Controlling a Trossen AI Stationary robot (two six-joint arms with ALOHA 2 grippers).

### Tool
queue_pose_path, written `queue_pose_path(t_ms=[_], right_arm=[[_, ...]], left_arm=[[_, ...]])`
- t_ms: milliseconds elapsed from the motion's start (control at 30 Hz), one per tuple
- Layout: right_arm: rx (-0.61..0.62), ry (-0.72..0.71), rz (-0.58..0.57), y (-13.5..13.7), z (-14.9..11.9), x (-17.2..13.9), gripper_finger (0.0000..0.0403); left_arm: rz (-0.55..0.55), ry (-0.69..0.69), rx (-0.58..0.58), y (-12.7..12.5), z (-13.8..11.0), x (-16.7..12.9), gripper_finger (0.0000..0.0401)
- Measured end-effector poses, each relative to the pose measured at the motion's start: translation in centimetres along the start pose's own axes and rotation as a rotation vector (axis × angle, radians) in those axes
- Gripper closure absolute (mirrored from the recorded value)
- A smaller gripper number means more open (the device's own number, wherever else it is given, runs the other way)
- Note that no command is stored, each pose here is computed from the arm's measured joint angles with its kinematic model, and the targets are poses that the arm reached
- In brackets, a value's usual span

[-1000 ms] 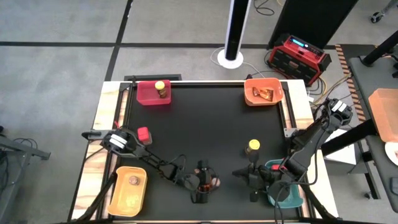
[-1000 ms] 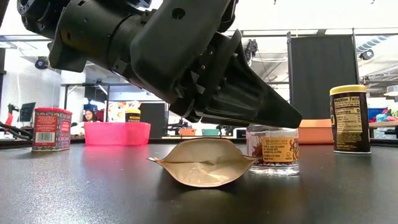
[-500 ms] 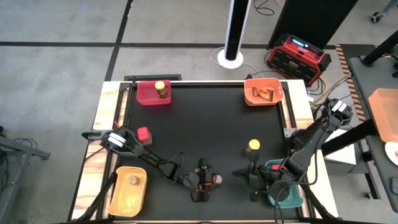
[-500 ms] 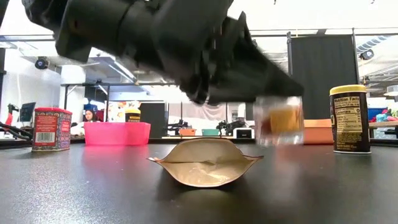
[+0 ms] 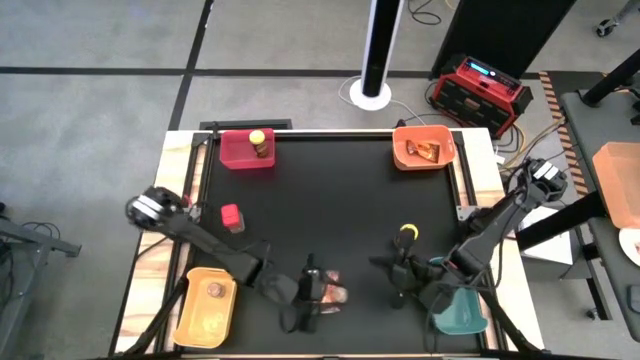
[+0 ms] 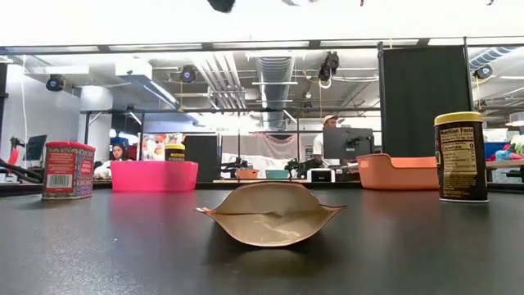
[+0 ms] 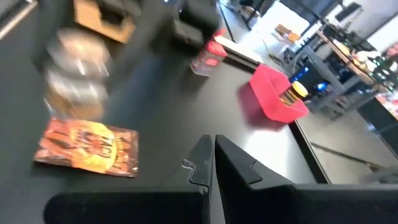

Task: Sort spices by type
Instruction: Put the brown seasoning bottle into the yellow bin

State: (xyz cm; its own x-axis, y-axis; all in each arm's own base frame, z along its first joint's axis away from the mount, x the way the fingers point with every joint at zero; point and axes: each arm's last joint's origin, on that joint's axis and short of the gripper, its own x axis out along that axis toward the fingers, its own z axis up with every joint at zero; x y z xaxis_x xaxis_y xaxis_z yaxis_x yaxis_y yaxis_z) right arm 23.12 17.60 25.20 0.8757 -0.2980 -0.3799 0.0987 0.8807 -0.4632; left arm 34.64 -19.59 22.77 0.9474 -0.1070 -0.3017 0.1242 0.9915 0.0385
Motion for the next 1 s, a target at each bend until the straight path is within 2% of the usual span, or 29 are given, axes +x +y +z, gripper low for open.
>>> queue_pose_path(t_ms=[100, 267, 567, 767, 900, 1000], right_arm=[[0.01, 0.023, -0.014, -0.7, -0.2, 0.9, 0.0393], [0.036, 0.058, 0.026, -1.6, -0.4, 2.3, 0.0393], [0.037, 0.056, 0.028, -2.7, -0.2, 3.5, 0.0393], [0.037, 0.054, 0.052, -2.7, -0.2, 3.7, 0.0393], [0.028, 0.055, 0.052, -2.7, -0.2, 3.7, 0.0393], [0.027, 0.06, 0.045, -2.8, -0.3, 3.9, 0.0393]], left_arm=[[-0.003, 0.036, -0.005, -0.7, 1.3, -2.5, 0.0226], [0.057, 0.107, -0.056, -1.9, 2.3, -7.1, 0.0226], [0.105, 0.236, -0.194, -4.4, 1.4, -14.5, 0.0226], [0.006, 0.271, -0.354, -6.6, 1.1, -19.1, 0.0226], [-0.099, 0.291, -0.353, -8.4, 0.5, -21.7, 0.0226], [-0.107, 0.261, -0.325, -9.4, 0.0, -23.1, 0.0226]])
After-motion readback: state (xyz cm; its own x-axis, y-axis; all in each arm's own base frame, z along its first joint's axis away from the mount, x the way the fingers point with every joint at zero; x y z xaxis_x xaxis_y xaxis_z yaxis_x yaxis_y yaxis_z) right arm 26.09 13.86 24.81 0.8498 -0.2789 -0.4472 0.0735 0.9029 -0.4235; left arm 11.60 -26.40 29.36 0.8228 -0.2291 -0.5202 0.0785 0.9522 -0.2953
